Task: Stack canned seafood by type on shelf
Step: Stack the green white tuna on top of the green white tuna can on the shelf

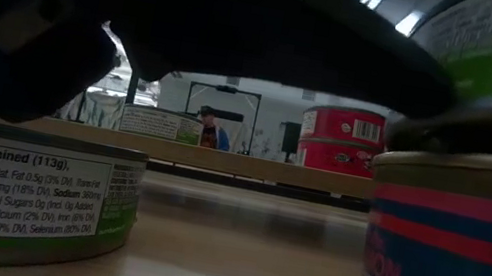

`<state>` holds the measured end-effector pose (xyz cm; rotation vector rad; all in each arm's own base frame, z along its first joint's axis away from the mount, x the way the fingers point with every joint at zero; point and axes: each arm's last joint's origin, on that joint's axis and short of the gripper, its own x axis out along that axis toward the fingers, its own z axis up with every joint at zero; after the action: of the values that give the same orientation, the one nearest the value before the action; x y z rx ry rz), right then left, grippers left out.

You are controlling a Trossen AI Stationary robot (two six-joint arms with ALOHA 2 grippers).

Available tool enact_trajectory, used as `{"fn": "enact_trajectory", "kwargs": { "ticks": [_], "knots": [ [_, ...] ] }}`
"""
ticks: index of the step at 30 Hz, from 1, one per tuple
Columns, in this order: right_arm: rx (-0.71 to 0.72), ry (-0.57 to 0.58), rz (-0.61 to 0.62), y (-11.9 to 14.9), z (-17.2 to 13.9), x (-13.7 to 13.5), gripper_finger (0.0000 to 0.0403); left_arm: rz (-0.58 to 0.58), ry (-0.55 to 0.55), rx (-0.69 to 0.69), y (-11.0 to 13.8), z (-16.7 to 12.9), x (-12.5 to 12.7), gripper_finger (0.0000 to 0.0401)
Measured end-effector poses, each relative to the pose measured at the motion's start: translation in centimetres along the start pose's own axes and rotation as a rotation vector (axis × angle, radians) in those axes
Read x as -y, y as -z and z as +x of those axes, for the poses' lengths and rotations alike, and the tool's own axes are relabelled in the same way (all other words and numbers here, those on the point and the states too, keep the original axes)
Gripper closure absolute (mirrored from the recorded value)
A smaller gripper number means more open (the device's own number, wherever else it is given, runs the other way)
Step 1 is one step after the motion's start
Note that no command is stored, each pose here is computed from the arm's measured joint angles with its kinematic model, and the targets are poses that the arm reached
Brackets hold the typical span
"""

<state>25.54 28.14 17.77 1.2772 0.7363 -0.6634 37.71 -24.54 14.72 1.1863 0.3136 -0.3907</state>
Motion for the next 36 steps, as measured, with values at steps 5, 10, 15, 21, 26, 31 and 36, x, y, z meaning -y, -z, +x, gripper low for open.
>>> {"fn": "enact_trajectory", "kwargs": {
  "ticks": [5,10,15,21,26,31,36],
  "knots": [
    [-0.005,-0.001,0.001,0.03,0.0,-0.03,0.0401,0.009,-0.006,-0.004,-0.06,-0.06,-0.04,0.0138],
    [-0.005,-0.001,0.001,0.03,0.0,-0.03,0.0401,0.019,-0.008,-0.005,-0.2,-0.14,0.03,0.0138],
    [-0.007,-0.002,0.002,0.04,0.0,-0.06,0.0401,0.024,-0.015,-0.005,-0.57,-0.34,0.15,0.0138],
    [-0.009,-0.003,0.002,0.06,0.02,-0.06,0.0401,0.042,-0.029,-0.017,-0.8,-0.49,0.22,0.0138],
    [-0.009,-0.001,0.001,0.06,0.02,-0.05,0.0401,0.041,-0.032,-0.015,-0.83,-0.49,0.2,0.0138],
    [-0.016,0.004,0.001,0.06,0.01,-0.05,0.0401,0.041,-0.032,-0.015,-0.82,-0.5,0.18,0.0138],
    [-0.019,0.005,0.002,0.07,0.0,-0.07,0.0401,0.042,-0.027,-0.018,-0.79,-0.5,0.23,0.0138]
  ]
}}
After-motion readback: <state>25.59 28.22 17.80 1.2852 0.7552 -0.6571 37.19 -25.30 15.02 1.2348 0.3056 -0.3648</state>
